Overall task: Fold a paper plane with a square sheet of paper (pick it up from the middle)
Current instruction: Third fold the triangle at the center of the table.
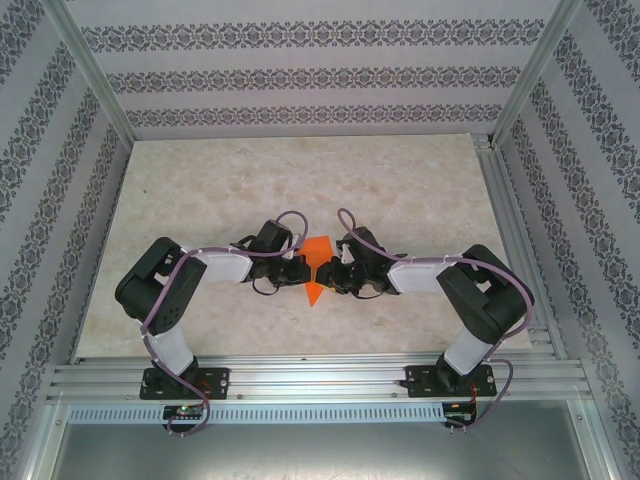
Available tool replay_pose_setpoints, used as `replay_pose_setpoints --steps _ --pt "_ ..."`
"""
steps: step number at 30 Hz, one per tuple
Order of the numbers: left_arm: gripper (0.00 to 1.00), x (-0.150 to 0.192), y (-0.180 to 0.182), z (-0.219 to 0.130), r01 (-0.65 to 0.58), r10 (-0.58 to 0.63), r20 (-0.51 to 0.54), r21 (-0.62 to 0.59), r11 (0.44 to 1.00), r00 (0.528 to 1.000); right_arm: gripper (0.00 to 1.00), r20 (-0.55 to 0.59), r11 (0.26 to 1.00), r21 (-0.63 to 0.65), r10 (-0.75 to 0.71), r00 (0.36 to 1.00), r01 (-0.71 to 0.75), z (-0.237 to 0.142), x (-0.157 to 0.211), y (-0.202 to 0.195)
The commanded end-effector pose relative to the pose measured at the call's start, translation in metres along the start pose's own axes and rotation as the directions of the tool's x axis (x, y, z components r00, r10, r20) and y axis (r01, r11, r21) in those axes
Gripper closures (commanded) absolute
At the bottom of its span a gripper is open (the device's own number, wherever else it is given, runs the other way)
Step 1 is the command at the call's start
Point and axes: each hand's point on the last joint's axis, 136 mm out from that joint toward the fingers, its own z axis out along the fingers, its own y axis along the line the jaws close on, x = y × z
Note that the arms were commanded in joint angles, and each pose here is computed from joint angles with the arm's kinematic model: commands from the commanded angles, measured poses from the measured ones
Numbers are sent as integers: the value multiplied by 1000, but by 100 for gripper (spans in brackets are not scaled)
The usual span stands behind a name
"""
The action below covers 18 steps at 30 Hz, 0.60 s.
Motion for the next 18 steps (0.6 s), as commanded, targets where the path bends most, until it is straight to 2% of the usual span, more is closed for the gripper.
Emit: replay_pose_setpoints --steps 1,4,10,14,18 --pt "94 5 5 -1 10 -11 -6 -26 1000 1000 76 -2 1000 15 -18 1000 18 6 -5 -4" --pt "94 7 7 0 8 -8 -12 -35 999 1000 76 -6 997 71 -17 1000 17 7 -3 -18" --pt "94 10 12 1 20 -21 -17 -42 999 1000 74 -14 1000 0 -29 999 29 4 -4 -3" --pt "95 11 12 -1 19 -20 -13 -47 999 1000 73 45 997 -55 -55 997 57 -21 -20 20" --pt "95 9 11 -1 16 -17 -8 -46 999 1000 74 74 997 -37 -68 995 71 -32 -33 16"
